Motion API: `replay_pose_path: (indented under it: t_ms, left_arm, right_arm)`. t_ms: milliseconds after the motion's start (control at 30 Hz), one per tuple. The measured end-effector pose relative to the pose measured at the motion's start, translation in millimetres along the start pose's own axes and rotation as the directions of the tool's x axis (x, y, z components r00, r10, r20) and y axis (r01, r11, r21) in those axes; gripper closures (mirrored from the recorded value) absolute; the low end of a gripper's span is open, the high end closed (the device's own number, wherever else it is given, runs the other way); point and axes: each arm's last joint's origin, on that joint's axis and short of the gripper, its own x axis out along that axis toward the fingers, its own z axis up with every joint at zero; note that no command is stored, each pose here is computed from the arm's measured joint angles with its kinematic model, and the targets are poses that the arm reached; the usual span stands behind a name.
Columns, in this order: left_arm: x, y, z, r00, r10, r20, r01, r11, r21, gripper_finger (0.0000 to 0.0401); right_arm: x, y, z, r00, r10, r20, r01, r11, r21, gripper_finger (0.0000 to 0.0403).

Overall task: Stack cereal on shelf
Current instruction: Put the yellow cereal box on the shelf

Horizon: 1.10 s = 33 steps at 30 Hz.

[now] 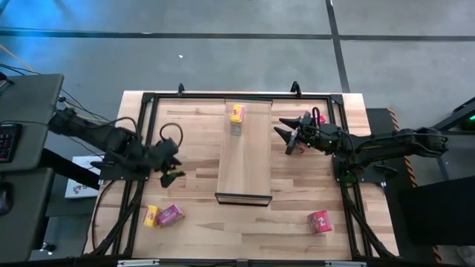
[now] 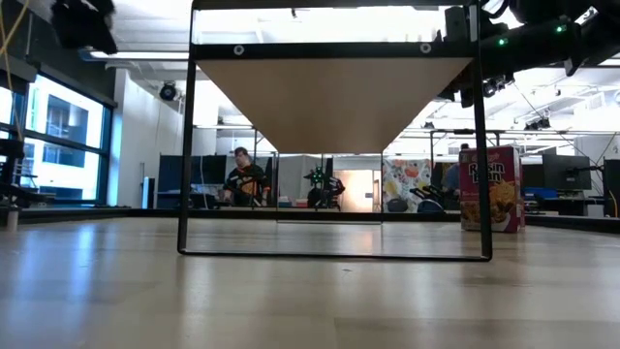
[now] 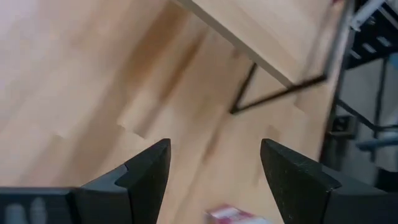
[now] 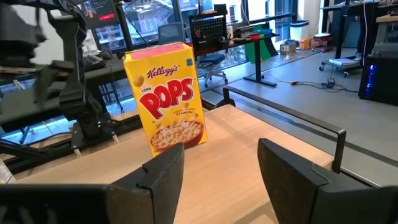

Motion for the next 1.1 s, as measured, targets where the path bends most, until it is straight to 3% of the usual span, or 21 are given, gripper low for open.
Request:
replay_pose_path:
  t_ms: [200,333,433,533,633,733,833,967,1100]
  left_arm:
    - [-6,-32,-17,0.993,-0.029,-0.117,0.020,0.997,-0.081,0.0160]
    - [-10,-53,-31,0.974,0.000,-0.225,-0.038,0.985,-0.165,0.0160]
    - [-8,-66,-43,0.943,0.061,-0.327,-0.145,0.960,-0.239,0.0160]
    - [-5,-75,-60,0.880,0.163,-0.446,-0.312,0.906,-0.286,0.0160]
    - [0,-84,-80,0.806,0.255,-0.534,-0.456,0.843,-0.285,0.0160]
    - [5,-95,-97,0.756,0.305,-0.579,-0.531,0.804,-0.269,0.0160]
    - [5,-104,-108,0.751,0.324,-0.575,-0.548,0.792,-0.269,0.0160]
    - [4,-111,-114,0.793,0.333,-0.511,-0.533,0.785,-0.315,0.0160]
    - [4,-112,-121,0.798,0.352,-0.490,-0.548,0.762,-0.346,0.0160]
  right_arm:
    - [0,0,0,1.000,0.000,0.000,0.000,1.000,0.000,0.0206]
    - [0,0,0,1.000,0.000,0.000,0.000,1.000,0.001,0.0206]
    - [0,0,0,1.000,0.000,-0.003,0.000,1.000,0.008,0.0206]
    - [0,0,-1,1.000,-0.001,-0.012,0.002,1.000,0.028,0.0206]
    - [0,-1,-3,1.000,-0.004,-0.029,0.006,0.999,0.047,0.0206]
    - [0,-1,-4,0.999,-0.008,-0.045,0.010,0.998,0.063,0.0206]
    - [0,-1,-5,0.999,-0.002,-0.050,0.006,0.997,0.079,0.0206]
    - [0,0,-5,0.998,0.020,-0.055,-0.015,0.996,0.086,0.0206]
    - [0,1,-6,0.997,0.048,-0.064,-0.041,0.994,0.099,0.0206]
